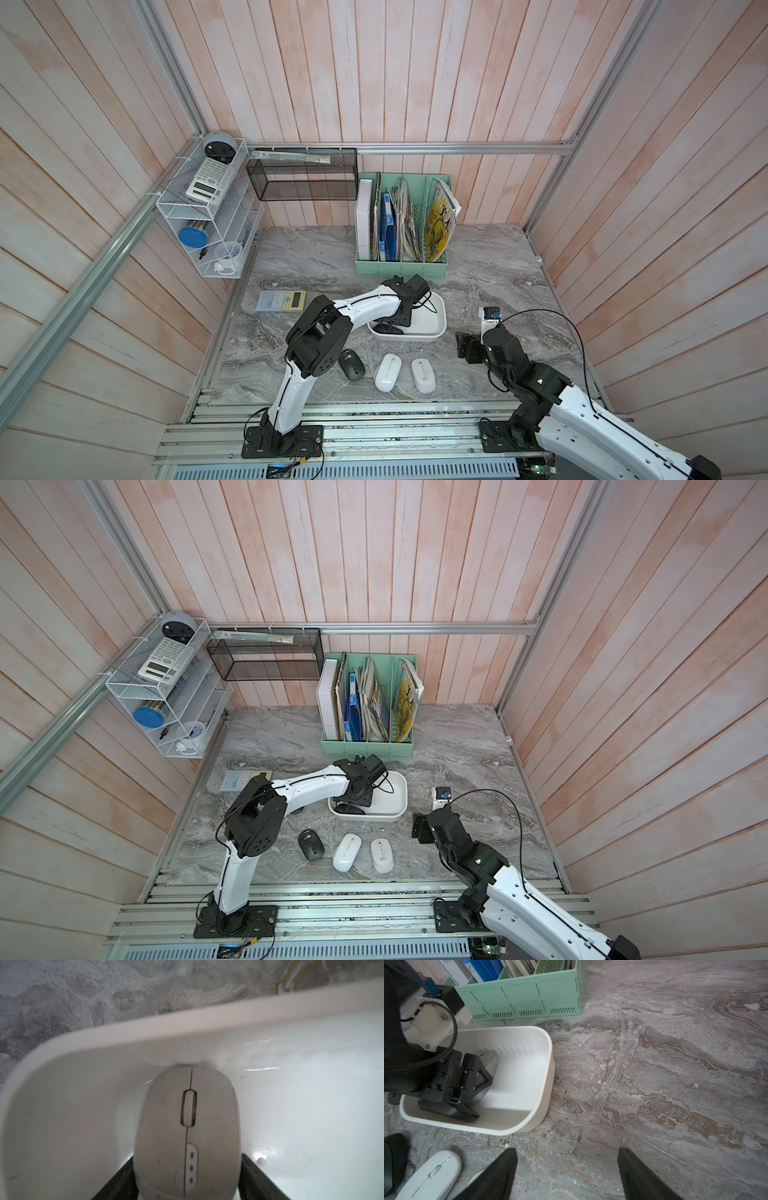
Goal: Take out the mouse from the storage box
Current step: Pick up the mouse from the storage box.
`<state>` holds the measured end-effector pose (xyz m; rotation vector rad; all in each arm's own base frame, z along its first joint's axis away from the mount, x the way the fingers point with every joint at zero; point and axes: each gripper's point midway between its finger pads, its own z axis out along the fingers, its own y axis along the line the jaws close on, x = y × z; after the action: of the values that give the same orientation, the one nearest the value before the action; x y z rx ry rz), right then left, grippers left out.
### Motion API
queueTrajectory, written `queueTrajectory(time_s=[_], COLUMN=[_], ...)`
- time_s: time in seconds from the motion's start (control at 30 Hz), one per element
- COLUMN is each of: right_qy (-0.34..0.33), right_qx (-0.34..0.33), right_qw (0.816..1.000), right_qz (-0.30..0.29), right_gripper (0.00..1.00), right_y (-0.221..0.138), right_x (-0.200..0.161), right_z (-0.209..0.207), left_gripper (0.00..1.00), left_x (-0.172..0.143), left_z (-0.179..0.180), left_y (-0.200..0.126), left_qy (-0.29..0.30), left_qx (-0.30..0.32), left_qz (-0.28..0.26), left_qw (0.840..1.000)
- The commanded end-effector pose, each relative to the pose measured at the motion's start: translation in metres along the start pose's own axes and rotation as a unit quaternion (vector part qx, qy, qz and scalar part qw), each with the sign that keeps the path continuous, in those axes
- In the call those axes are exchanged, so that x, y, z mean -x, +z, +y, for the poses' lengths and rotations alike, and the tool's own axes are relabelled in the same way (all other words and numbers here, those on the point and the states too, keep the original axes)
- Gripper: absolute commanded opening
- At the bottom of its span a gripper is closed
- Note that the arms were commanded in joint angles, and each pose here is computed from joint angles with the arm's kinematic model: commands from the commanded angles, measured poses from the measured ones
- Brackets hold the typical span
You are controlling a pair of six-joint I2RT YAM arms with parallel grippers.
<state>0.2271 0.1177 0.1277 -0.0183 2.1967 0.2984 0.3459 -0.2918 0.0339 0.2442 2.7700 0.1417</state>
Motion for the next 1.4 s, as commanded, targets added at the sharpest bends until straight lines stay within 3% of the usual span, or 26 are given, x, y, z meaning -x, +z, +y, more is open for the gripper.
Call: queueTrajectory(time_s=[0.0,0.13,0.33,0.53,0.8,1.37], right_qy=[-0.003,-0.003,-0.004,-0.004,-0.004,-0.002], right_qx=[0.000,0.001,0.001,0.001,0.001,-0.002], right_qw=[1.000,1.000,1.000,1.000,1.000,1.000], right_qz=[0.001,0.002,0.003,0.003,0.003,-0.002], right_gripper=[0.83,0.83,0.83,0.83,0.83,0.83], right_y=[0.002,0.002,0.003,0.003,0.003,0.002], right_x=[-0.003,-0.003,-0.003,-0.003,-0.003,-0.002], right_z=[-0.001,-0.001,0.000,0.000,0.000,-0.002], left_gripper=[0.76,0.80,0.80,0.71,0.61,0.58], left_x=[0.014,0.016,0.016,0.018,0.026,0.045], left_z=[0.009,0.020,0.003,-0.013,-0.018,-0.025], left_y=[-0.002,0.001,0.008,0.009,-0.005,-0.049], left_qy=[-0.021,-0.034,-0.019,-0.006,0.001,-0.009], left_qx=[-0.005,-0.011,-0.029,-0.030,-0.027,-0.065], left_qz=[-0.017,-0.020,-0.012,-0.015,-0.037,-0.103], left_qw=[1.000,0.999,0.999,0.999,0.999,0.992])
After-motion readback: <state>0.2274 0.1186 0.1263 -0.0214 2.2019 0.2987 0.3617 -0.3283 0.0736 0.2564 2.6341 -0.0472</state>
